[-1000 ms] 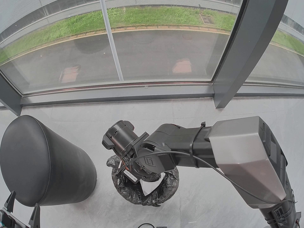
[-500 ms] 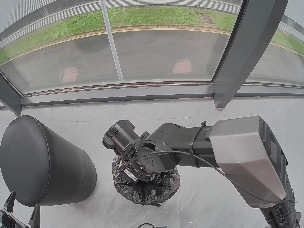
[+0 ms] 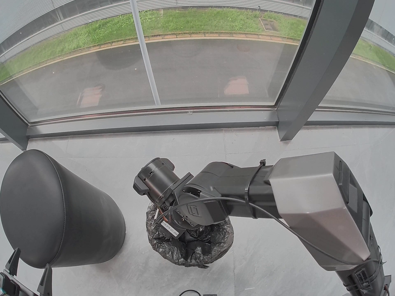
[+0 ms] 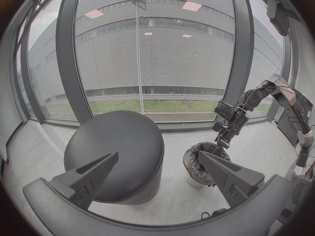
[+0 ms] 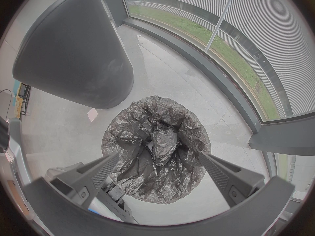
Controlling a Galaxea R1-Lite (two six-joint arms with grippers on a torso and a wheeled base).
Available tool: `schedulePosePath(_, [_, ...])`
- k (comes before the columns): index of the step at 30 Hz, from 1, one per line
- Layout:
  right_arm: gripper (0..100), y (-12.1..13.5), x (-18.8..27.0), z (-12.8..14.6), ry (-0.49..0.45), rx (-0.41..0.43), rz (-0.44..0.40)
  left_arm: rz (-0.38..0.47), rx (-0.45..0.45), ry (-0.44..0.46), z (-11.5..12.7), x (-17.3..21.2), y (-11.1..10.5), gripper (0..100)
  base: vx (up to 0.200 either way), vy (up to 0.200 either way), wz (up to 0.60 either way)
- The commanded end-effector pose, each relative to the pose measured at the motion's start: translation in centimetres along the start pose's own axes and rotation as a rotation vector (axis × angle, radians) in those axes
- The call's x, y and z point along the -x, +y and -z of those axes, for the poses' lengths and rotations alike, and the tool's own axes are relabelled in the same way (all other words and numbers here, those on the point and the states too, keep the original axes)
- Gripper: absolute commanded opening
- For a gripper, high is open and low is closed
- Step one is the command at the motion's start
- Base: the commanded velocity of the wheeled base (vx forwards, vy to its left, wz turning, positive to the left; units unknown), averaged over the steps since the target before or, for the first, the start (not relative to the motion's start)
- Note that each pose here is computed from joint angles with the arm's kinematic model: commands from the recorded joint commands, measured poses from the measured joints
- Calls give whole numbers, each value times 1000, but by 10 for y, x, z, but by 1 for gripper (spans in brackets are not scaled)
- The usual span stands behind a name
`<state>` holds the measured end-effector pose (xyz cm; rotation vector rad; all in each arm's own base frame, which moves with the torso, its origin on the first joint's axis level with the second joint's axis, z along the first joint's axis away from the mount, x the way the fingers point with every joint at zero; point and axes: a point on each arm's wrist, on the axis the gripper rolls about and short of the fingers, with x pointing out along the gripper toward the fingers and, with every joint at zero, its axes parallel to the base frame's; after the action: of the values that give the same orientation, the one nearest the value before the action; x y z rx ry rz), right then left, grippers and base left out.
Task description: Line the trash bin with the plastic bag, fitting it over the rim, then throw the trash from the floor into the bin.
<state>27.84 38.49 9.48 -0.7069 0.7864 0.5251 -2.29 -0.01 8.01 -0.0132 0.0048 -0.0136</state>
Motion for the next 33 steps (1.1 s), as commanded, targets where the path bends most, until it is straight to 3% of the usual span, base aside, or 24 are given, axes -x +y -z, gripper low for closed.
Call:
schedulePosePath(1, [100, 6, -11, 4, 19, 13, 0, 0, 1, 0, 5, 0, 0, 100, 0, 0, 0])
schedulePosePath(4, [100, 10, -22, 3, -5, 13, 4, 0, 1, 0, 5, 0, 0, 100, 0, 0, 0])
schedulePosePath(5, [0, 12, -26, 3, -16, 11, 5, 0, 1, 0, 5, 0, 0, 100, 0, 0, 0])
schedulePosePath(23, [0, 4, -65, 17, 44, -14, 25, 0, 1, 0, 5, 0, 0, 100, 0, 0, 0])
schedulePosePath(33, [0, 13, -93, 21, -1, -27, 39, 0, 1, 0, 5, 0, 0, 100, 0, 0, 0])
